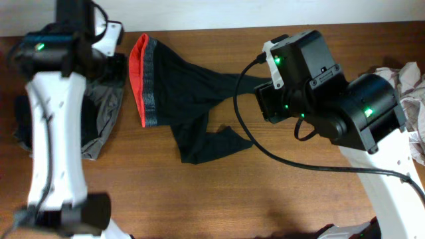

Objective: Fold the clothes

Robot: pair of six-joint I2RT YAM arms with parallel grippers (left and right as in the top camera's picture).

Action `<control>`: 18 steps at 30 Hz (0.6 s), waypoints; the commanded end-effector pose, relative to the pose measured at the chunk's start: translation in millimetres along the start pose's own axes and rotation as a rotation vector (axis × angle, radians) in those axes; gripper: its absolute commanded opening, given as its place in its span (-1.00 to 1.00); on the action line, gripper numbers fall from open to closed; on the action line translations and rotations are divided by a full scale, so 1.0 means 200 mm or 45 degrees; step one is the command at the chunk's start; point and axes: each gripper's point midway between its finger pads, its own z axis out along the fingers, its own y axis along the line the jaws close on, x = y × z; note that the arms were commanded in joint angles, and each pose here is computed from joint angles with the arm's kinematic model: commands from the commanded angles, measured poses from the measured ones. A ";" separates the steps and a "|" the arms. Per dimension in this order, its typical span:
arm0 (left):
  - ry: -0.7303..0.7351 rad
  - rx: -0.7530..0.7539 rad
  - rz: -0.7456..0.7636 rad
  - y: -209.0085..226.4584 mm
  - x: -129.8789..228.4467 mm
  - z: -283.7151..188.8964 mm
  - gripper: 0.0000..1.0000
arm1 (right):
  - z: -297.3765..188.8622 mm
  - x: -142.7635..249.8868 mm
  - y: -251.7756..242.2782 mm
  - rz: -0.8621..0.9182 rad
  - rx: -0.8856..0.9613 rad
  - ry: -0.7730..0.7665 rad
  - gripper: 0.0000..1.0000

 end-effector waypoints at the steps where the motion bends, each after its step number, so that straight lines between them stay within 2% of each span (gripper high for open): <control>1: -0.095 -0.111 -0.051 0.06 0.06 -0.20 -0.14 | 0.02 0.03 0.00 0.009 0.058 0.015 0.29; 4: -0.087 -0.110 -0.061 0.05 0.12 -0.14 -0.13 | 0.10 0.08 0.07 -0.041 0.041 0.071 0.31; 6: -0.070 -0.107 -0.086 0.05 0.17 -0.03 -0.02 | 0.19 0.13 0.13 -0.062 0.028 0.120 0.36; 11: -0.008 -0.015 -0.089 -0.02 0.29 0.35 0.13 | 0.49 0.31 0.27 -0.054 -0.092 0.253 0.61; 13: -0.011 0.016 -0.090 -0.04 0.33 0.48 0.15 | 0.62 0.41 0.34 -0.034 -0.188 0.312 0.65; 14: -0.024 0.035 -0.084 -0.06 0.34 0.55 0.23 | 0.67 0.46 0.37 -0.017 -0.246 0.344 0.70; 18: -0.076 0.088 -0.081 -0.10 0.38 0.72 0.37 | 0.85 0.63 0.39 0.037 -0.309 0.428 0.86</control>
